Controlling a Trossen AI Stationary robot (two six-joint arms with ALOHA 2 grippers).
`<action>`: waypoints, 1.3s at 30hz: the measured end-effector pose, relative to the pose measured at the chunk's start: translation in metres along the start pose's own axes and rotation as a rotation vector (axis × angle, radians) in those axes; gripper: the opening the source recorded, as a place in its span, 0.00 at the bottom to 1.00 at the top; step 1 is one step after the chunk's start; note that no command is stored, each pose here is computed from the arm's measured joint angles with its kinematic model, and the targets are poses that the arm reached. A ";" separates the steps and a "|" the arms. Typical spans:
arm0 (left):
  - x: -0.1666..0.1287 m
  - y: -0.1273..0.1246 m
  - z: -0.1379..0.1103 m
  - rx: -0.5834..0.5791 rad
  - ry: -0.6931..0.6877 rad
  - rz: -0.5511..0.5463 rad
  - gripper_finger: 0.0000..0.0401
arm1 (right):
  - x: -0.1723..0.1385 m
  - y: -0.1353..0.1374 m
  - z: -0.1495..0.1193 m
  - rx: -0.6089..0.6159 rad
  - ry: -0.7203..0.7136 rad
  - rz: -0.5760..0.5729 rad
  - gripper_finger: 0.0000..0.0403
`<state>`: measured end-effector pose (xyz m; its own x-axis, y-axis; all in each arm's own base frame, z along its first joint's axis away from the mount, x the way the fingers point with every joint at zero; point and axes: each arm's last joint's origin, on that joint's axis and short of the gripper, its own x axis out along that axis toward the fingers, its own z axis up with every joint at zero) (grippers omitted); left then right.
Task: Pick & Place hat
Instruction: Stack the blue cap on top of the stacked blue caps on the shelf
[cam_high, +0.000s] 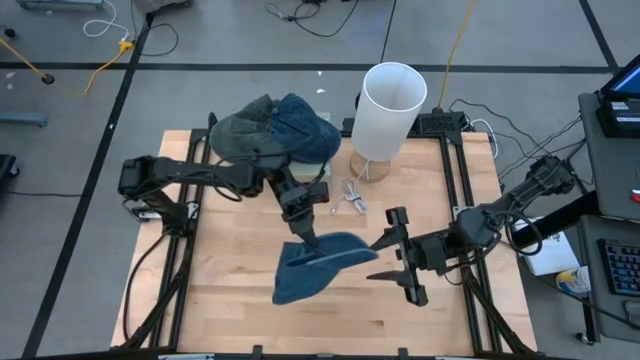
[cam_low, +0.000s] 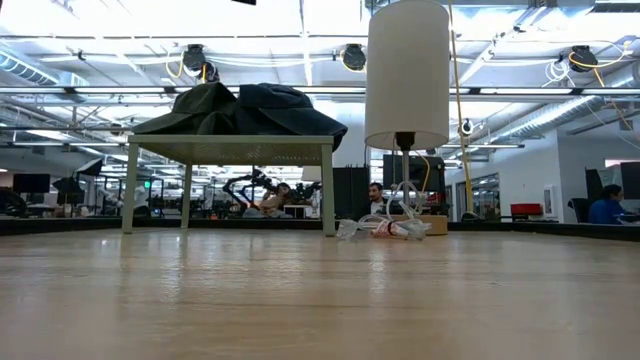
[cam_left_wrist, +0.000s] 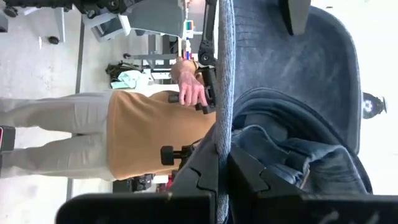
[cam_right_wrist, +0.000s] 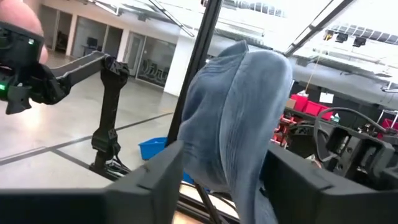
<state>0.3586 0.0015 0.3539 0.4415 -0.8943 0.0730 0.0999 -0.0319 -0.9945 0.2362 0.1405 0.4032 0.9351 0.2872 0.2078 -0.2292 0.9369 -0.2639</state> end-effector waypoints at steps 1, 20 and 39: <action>0.000 0.002 0.001 -0.004 0.000 0.002 0.02 | 0.000 0.001 0.000 -0.002 0.000 0.004 0.46; 0.000 -0.004 0.001 0.216 -0.018 -0.027 0.35 | -0.023 -0.003 0.014 0.084 0.041 0.019 0.01; -0.029 -0.032 -0.004 0.688 -0.116 -0.028 0.69 | -0.065 -0.007 0.044 0.657 0.000 0.003 0.01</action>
<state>0.3394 0.0268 0.3830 0.5186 -0.8428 0.1436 0.6380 0.2697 -0.7213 0.1648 0.1241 0.4329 0.9343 0.2899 0.2076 -0.3490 0.8630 0.3653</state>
